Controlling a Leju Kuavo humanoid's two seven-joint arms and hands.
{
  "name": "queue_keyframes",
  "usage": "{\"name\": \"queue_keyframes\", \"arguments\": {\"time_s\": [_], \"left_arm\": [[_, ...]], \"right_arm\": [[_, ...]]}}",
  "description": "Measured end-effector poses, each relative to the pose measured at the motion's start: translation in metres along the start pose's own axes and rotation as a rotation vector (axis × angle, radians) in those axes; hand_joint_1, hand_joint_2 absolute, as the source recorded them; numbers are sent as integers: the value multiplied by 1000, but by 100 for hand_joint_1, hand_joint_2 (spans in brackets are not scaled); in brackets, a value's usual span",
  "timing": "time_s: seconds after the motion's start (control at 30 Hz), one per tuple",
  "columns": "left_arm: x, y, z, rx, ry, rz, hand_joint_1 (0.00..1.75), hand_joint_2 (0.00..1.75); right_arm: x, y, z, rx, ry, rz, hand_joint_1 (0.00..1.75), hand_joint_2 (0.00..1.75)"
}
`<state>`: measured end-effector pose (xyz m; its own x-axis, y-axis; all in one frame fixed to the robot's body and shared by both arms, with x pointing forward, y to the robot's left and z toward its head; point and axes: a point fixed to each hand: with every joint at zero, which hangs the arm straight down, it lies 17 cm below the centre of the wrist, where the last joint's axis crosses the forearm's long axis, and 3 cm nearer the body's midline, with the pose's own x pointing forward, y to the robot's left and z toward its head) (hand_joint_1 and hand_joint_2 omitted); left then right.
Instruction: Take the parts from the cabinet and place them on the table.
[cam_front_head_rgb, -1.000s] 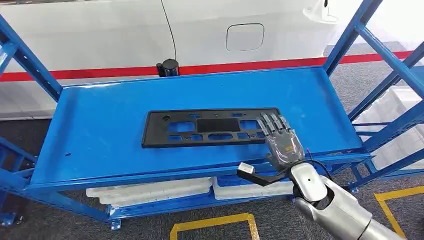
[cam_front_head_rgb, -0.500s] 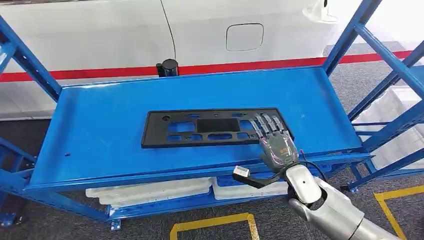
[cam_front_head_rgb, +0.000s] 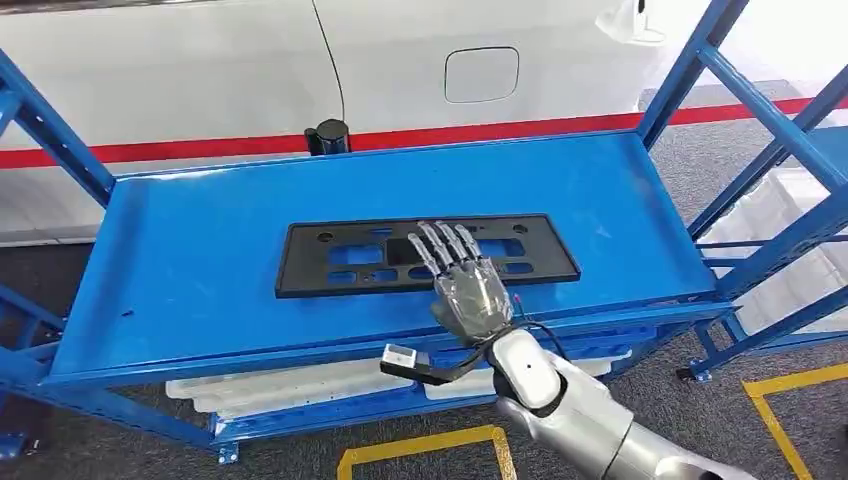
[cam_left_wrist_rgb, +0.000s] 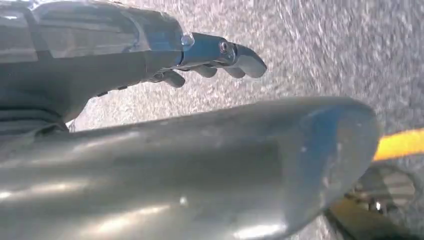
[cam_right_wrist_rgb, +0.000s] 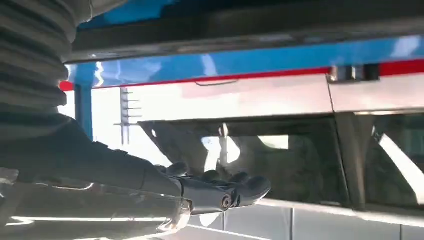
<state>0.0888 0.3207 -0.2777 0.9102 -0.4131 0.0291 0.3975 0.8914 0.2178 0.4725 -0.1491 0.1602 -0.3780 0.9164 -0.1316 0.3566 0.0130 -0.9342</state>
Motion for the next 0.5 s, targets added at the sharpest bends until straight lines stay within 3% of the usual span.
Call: {"name": "queue_keyframes", "arguments": {"time_s": [0.2, 0.5], "left_arm": [[-4, 22, -3, 44, -12, 10, 0, 0], [-12, 33, -5, 59, 7, 14, 0, 0]], "right_arm": [[13, 0, -17, -4, -18, 10, 0, 175], [8, 20, -13, 57, -8, 37, 0, 175]]}}
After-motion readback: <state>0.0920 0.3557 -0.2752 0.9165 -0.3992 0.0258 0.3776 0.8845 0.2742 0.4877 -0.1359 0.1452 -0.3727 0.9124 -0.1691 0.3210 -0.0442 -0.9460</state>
